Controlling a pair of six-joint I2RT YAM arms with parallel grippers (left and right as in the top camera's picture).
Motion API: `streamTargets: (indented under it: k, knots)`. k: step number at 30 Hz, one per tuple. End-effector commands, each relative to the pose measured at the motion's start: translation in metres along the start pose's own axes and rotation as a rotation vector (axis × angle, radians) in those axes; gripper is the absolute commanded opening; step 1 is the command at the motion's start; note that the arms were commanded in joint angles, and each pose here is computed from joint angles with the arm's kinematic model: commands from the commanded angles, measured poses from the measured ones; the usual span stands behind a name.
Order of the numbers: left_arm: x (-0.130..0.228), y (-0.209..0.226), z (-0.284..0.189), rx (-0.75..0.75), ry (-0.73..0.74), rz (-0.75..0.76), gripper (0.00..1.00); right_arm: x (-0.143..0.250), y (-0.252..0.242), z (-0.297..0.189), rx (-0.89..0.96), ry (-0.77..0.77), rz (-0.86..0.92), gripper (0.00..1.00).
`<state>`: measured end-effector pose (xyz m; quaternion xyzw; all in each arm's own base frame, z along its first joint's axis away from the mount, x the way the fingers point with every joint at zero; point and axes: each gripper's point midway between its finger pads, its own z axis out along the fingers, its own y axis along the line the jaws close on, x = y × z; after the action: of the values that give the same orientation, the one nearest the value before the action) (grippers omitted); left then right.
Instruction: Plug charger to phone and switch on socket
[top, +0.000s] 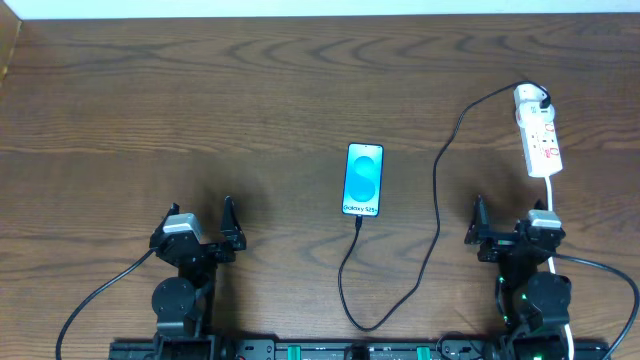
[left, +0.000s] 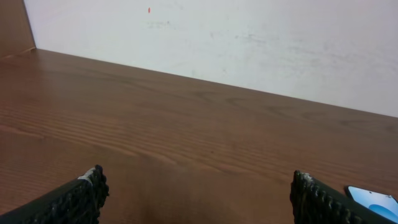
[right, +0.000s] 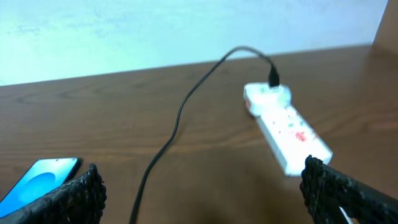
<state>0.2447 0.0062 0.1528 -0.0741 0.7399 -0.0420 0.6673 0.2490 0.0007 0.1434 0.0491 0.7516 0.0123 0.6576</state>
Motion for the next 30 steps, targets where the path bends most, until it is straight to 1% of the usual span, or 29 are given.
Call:
streamTargets:
  k: [1,6,30]
  knots:
    - [0.0160,0.0061,0.0007,-0.026,0.048,0.015,0.95,-0.0104,-0.0037,-0.0032,0.014,-0.048,-0.099,0.99]
    - [0.0160,0.0061,0.0007,-0.026,0.048,0.015,0.95,-0.0162,-0.0041,-0.0052,0.016,-0.074,-0.153,0.99]
    - [0.0160,0.0061,0.0007,-0.026,0.048,0.015,0.95,-0.0163,-0.0030,-0.0052,0.010,-0.074,-0.152,0.99]
